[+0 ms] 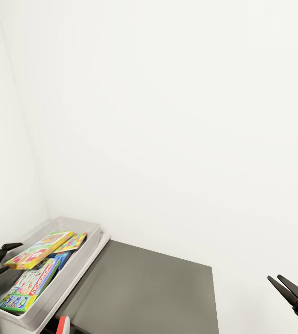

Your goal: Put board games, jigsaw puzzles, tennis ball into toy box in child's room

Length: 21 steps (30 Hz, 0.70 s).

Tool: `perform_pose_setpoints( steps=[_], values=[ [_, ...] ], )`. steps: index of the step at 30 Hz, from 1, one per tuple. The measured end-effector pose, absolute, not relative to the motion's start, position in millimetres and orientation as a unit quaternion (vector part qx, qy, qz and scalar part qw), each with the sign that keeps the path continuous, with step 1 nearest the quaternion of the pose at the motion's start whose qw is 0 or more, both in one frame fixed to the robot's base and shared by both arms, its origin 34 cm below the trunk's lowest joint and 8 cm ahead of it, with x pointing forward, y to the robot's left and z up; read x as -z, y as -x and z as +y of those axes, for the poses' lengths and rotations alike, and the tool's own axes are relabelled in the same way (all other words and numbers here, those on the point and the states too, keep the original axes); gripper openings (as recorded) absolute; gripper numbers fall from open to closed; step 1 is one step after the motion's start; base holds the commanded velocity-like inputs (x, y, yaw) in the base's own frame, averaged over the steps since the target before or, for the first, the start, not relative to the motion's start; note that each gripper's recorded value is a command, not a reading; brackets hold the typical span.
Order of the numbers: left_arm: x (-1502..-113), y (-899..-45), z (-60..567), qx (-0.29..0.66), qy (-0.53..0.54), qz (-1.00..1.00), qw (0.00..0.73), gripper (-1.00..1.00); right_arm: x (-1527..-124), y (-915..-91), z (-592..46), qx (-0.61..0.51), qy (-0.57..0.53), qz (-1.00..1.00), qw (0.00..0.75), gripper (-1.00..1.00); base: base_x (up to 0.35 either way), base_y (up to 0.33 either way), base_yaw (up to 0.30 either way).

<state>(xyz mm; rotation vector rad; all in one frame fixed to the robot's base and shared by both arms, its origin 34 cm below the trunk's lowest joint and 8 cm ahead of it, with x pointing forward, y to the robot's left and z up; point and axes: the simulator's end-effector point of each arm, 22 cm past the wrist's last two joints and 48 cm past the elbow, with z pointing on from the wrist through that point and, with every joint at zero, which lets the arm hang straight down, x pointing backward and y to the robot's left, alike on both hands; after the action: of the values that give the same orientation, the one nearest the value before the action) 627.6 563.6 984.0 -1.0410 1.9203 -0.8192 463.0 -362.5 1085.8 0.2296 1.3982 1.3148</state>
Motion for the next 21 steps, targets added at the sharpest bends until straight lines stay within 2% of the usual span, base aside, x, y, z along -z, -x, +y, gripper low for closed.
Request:
perform_pose_setpoints(
  steps=[14, 21],
  values=[
    [-1016.7, -636.5, 563.8, 0.372, 0.405, 0.717, 0.429, 1.00, -1085.7, -463.1, -362.9, -0.559, -0.098, 0.596, 0.568, 1.00, 0.000, 0.000, 0.000],
    [-1065.3, -638.4, 556.1, 0.441, 0.353, 0.674, 0.476, 1.00, -1086.0, -463.1, -362.9, -0.559, -0.097, 0.596, 0.568, 1.00, 0.000, 0.000, 0.000]
  ],
)
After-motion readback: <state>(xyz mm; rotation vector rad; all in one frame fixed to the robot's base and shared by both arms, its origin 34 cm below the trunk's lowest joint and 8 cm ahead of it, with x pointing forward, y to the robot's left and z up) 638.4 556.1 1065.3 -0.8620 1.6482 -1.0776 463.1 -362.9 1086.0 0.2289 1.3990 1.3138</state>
